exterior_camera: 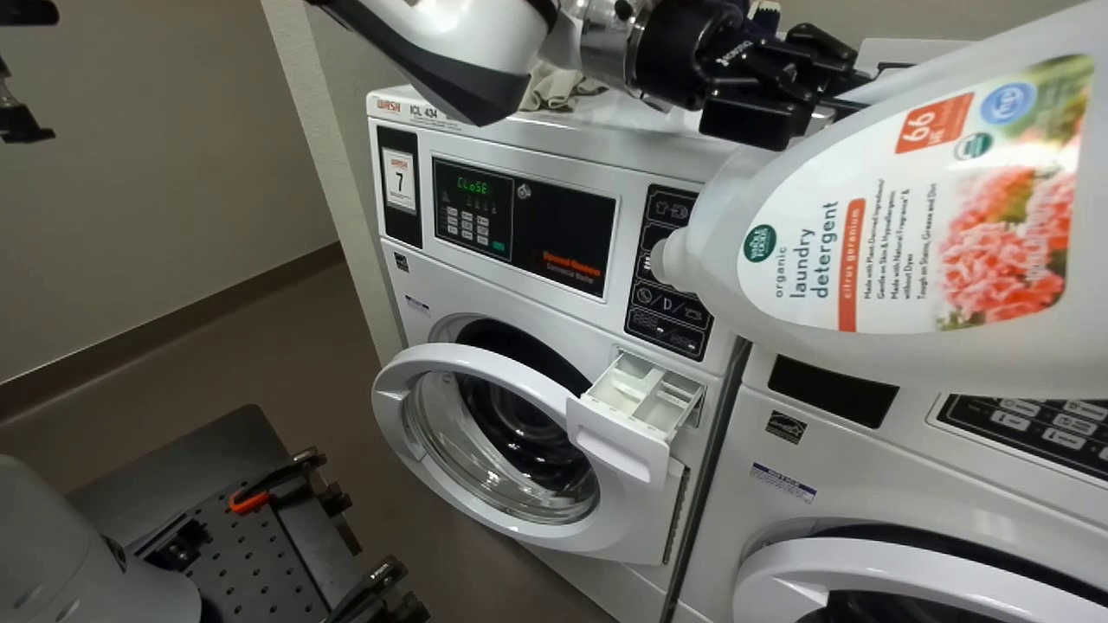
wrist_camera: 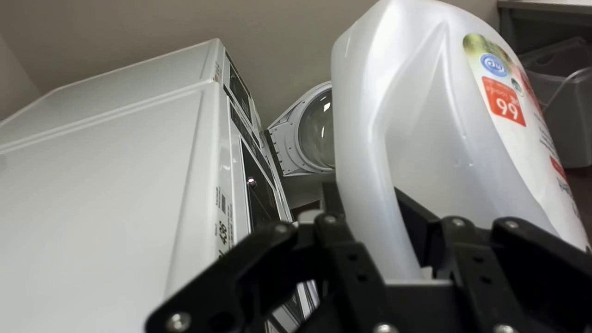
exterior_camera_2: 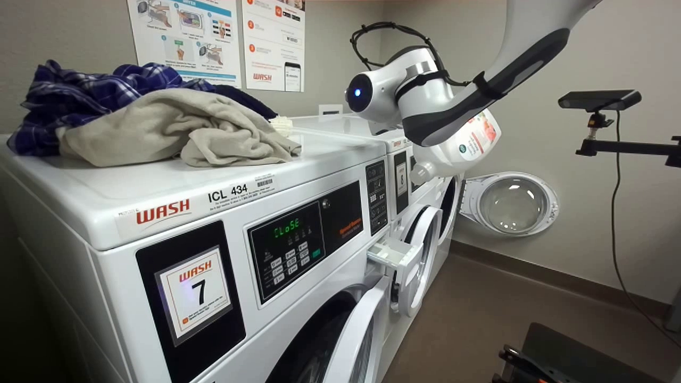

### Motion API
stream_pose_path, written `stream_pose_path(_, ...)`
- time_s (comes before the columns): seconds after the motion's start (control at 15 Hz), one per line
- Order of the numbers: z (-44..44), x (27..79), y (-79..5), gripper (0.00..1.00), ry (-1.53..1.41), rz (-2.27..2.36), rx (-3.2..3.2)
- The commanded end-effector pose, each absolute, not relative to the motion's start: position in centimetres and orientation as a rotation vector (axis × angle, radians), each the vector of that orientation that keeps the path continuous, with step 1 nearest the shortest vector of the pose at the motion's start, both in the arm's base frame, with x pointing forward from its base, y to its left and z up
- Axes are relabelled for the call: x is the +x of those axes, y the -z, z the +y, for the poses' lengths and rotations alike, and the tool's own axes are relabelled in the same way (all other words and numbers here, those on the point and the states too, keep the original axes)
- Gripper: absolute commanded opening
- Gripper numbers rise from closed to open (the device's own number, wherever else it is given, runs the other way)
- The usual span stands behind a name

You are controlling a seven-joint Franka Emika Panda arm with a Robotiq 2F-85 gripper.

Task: Pour some detergent into the washing machine

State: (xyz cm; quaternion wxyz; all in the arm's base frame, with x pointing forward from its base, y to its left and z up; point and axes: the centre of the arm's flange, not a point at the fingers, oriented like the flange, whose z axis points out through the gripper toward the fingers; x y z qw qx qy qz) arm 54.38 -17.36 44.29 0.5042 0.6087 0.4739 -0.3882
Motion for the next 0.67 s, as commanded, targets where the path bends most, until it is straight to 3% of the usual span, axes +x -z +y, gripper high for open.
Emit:
stream_pose_path(0.0,-17.8,54.2,-46.3,0.07,0.955,1.161,1.392)
stream_pose_path(0.6,-17.6,52.5,-43.7,0.07,0.962,1.212,1.366)
